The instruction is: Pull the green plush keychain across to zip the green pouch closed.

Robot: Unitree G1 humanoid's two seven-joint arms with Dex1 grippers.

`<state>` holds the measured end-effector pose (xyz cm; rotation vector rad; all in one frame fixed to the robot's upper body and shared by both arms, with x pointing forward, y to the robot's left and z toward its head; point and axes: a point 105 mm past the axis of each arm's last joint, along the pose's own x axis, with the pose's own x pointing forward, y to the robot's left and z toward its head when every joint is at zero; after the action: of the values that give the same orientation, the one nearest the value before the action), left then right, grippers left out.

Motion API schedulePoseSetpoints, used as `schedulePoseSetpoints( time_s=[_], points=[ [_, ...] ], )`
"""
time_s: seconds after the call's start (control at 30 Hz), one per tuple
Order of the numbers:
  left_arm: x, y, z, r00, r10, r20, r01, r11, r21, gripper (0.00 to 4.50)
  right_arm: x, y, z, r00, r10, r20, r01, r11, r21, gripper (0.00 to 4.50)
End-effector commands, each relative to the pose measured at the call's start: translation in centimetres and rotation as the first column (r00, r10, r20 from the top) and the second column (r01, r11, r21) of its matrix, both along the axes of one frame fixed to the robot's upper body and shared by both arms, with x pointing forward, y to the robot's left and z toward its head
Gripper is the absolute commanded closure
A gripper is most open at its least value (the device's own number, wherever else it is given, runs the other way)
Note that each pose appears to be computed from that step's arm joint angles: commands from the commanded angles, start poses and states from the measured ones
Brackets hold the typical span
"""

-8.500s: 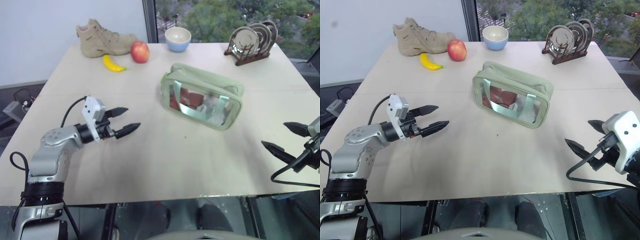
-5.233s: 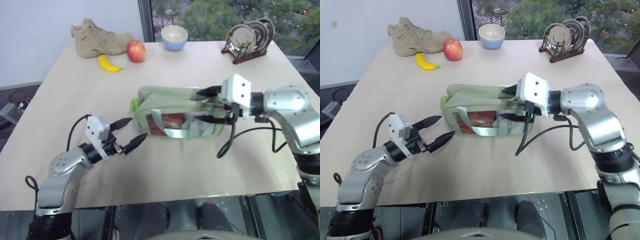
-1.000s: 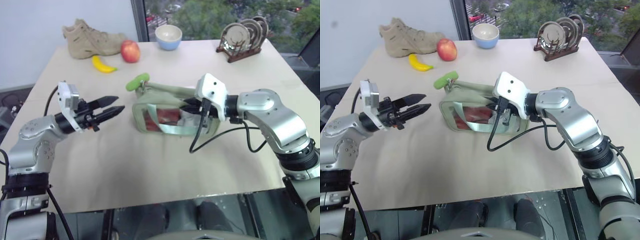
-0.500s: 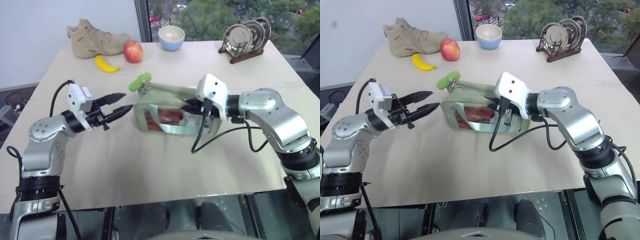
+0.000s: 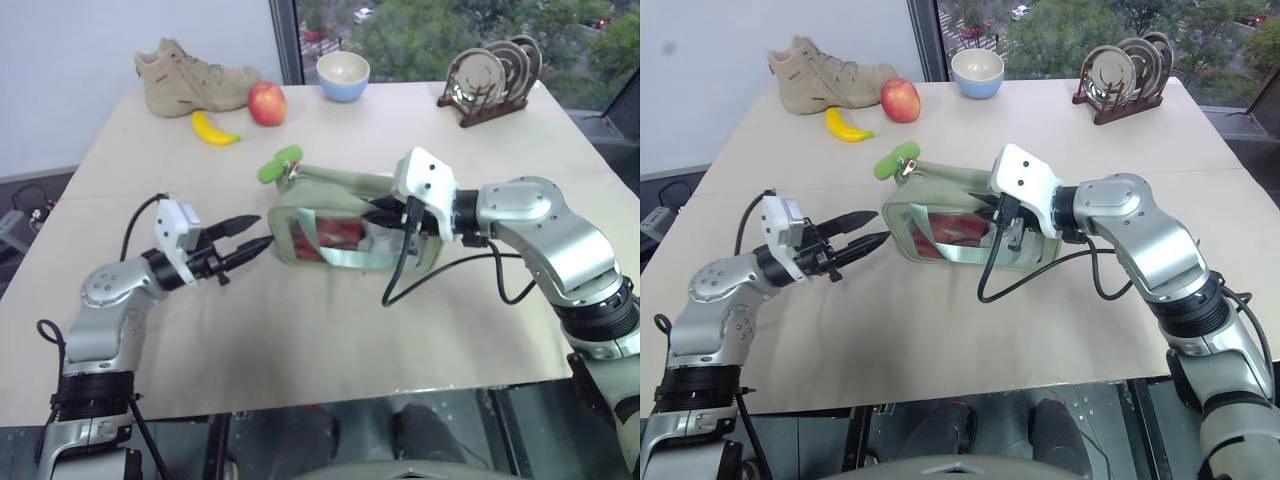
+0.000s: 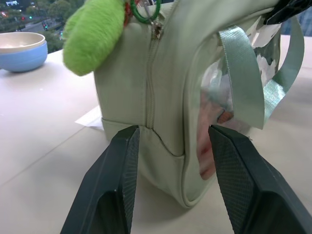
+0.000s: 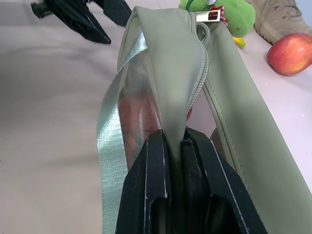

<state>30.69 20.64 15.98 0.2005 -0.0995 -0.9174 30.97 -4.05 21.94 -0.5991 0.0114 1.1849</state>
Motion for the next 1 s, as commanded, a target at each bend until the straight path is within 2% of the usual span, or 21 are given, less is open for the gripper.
schedulePoseSetpoints(
  time_s=[0.03, 0.1, 0.17, 0.4, 0.53, 0.73, 0.87, 1.0],
  points=[
    [0.3, -0.2, 1.5, 0.999, 0.006, 0.051, -0.004, 1.000, -0.027, 2.15, -0.4, 0.2, 1.0, 0.999, 0.016, 0.044, -0.016, 1.000, 0.012, 4.50],
    [0.5, 0.4, 2.2, 1.000, 0.022, 0.013, -0.021, 0.994, -0.112, 2.15, -0.5, 0.1, 1.0, 0.999, 0.016, 0.043, -0.016, 1.000, 0.012, 4.50],
    [0.9, 1.9, 2.5, 0.998, 0.057, -0.029, -0.061, 0.987, -0.149, 2.15, -0.5, 0.2, 1.0, 0.999, 0.018, 0.042, -0.019, 1.000, 0.012, 4.50],
    [3.7, 4.6, 3.3, 0.965, 0.262, -0.010, -0.261, 0.959, -0.112, 2.15, -0.7, 0.4, 1.1, 0.999, 0.029, 0.042, -0.030, 0.999, 0.016, 4.50],
    [5.3, 3.5, 3.6, 0.943, 0.331, 0.018, -0.328, 0.938, -0.111, 2.15, -0.7, 0.5, 1.2, 0.999, 0.032, 0.043, -0.033, 0.999, 0.021, 4.50],
    [5.6, 0.3, 4.1, 0.939, 0.343, 0.026, -0.333, 0.925, -0.185, 2.15, -0.8, 0.5, 1.2, 0.999, 0.031, 0.044, -0.032, 0.999, 0.020, 4.50],
    [5.4, -1.0, 5.7, 0.941, 0.334, 0.058, -0.308, 0.915, -0.260, 2.15, -0.8, 0.5, 1.2, 0.999, 0.029, 0.044, -0.030, 0.999, 0.021, 4.50],
    [5.4, -1.6, 8.5, 0.926, 0.350, 0.141, -0.289, 0.899, -0.329, 2.15, -0.8, 0.5, 1.2, 0.999, 0.030, 0.044, -0.031, 0.999, 0.022, 4.50]
  ],
)
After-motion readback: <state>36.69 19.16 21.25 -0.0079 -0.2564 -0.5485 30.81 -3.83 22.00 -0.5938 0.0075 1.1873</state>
